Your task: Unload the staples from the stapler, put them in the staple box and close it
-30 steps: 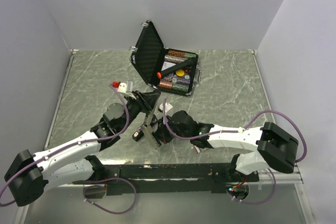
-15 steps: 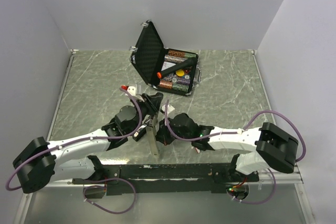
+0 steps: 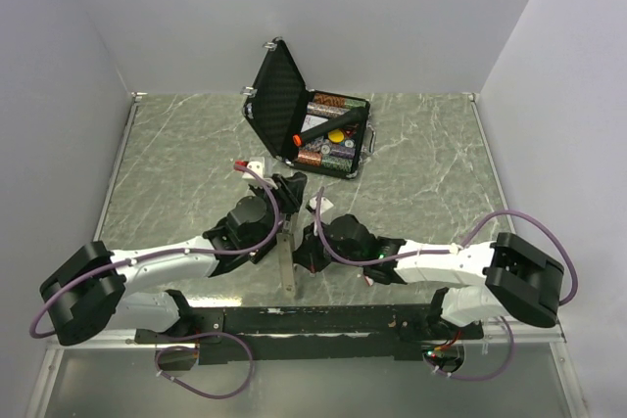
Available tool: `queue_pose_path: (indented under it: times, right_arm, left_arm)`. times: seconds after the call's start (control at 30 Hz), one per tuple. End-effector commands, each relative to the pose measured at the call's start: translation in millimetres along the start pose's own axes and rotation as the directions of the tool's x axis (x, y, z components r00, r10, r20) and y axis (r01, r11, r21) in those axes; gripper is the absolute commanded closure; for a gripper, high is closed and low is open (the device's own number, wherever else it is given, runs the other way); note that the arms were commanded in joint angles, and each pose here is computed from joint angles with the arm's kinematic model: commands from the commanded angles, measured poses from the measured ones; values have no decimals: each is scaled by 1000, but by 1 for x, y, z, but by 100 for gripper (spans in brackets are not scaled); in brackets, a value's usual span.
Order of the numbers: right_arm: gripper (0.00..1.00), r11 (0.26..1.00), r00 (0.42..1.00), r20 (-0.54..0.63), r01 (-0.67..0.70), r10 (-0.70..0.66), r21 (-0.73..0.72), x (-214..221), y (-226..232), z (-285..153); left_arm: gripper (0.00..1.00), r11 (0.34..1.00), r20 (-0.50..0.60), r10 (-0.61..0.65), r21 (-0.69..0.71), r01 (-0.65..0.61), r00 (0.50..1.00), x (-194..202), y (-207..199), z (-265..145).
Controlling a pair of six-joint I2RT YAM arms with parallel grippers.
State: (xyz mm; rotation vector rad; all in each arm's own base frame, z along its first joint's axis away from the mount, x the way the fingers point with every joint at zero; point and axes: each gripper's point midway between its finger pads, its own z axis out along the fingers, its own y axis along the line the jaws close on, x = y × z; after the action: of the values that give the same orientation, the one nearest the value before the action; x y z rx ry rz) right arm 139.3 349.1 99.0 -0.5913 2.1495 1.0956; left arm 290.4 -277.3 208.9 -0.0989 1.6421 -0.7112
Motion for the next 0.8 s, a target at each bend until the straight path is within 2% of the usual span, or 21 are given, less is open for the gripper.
queue_pose_path:
  times: [0.0,0.4,0.5,0.6,0.7,0.77]
  right_arm:
    - [100,998,997,71,19,-15,-60,-22,22,-8]
    - [100,986,984,86,153,-158,63,-46,11,-25]
    - [100,974,975,105,183,-198,138,-61,4,-30]
    - [100,944,957,134,221,-259,246,-82,-7,-43]
    - [100,882,928,133,277,-348,381,-109,-18,-69]
    - [100,869,914,149,293,-377,398,-125,-11,-87]
  left_arm:
    - [99,987,148,-133,108,118,980,-63,-39,-4]
    - [99,975,114,-139,192,115,984,-103,-50,-49]
    - [99,970,105,-137,218,112,985,-109,-55,-57]
    - [99,965,88,-125,242,101,988,-114,-59,-64]
    - [99,968,95,-116,234,91,989,-119,-55,-71]
    - [99,971,111,-113,223,86,987,-124,-50,-75]
